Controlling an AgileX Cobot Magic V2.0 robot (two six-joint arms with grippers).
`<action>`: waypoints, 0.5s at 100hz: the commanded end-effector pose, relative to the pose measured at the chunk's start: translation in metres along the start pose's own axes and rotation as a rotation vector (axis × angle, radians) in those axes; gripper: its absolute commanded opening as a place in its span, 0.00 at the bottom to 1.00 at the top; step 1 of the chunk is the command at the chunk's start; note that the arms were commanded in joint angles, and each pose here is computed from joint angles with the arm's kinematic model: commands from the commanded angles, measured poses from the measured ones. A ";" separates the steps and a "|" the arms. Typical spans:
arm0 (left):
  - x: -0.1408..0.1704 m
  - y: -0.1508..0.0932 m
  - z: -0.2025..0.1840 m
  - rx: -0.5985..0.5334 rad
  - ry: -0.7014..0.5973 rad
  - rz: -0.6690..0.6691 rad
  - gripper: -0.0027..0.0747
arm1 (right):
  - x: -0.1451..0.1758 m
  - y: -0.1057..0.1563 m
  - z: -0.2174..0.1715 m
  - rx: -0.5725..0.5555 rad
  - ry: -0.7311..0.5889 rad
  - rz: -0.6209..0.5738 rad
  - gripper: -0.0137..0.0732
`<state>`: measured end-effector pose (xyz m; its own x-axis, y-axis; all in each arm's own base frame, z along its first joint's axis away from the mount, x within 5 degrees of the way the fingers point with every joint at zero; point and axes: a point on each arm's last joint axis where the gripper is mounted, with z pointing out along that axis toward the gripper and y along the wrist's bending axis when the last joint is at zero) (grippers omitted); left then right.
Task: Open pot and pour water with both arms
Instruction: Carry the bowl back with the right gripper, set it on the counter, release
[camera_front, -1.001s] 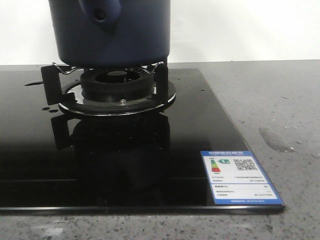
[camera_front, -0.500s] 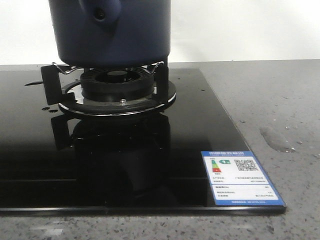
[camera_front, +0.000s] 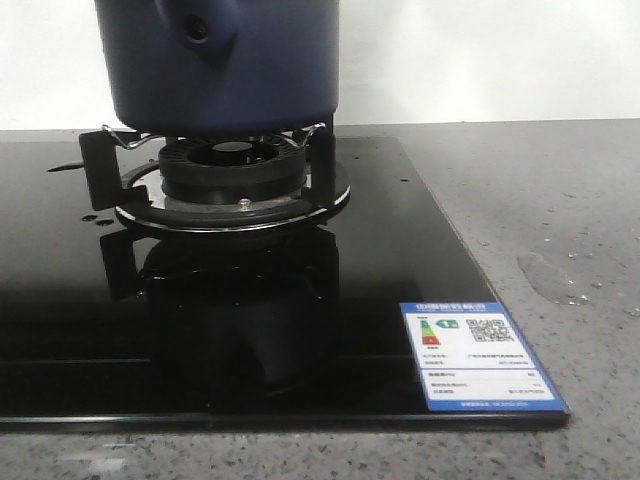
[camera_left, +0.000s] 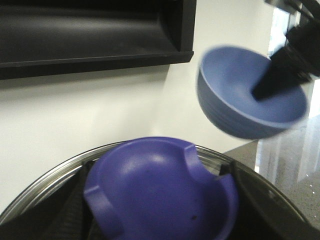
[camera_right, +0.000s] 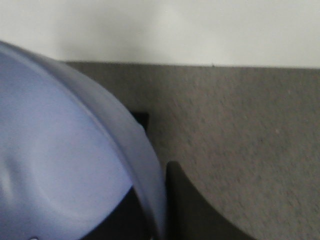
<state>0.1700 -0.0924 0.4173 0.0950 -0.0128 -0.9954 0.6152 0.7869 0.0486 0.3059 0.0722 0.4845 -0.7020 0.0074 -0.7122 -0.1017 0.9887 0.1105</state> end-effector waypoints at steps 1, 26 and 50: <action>-0.015 -0.005 0.010 0.065 -0.042 0.003 0.32 | 0.028 -0.016 -0.030 0.025 0.039 0.001 0.11; -0.004 0.000 0.051 0.136 0.021 -0.033 0.32 | 0.105 -0.069 -0.032 0.163 0.125 0.099 0.11; 0.006 0.004 0.085 0.206 0.057 -0.018 0.32 | 0.167 -0.100 -0.003 0.176 0.244 0.184 0.11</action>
<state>0.2422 -0.1365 0.3963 -0.0104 0.0752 -0.9971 0.7306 0.6814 0.0438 0.1988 -0.0223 0.3618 -0.8801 0.1626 -0.4460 0.1545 0.9865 0.0548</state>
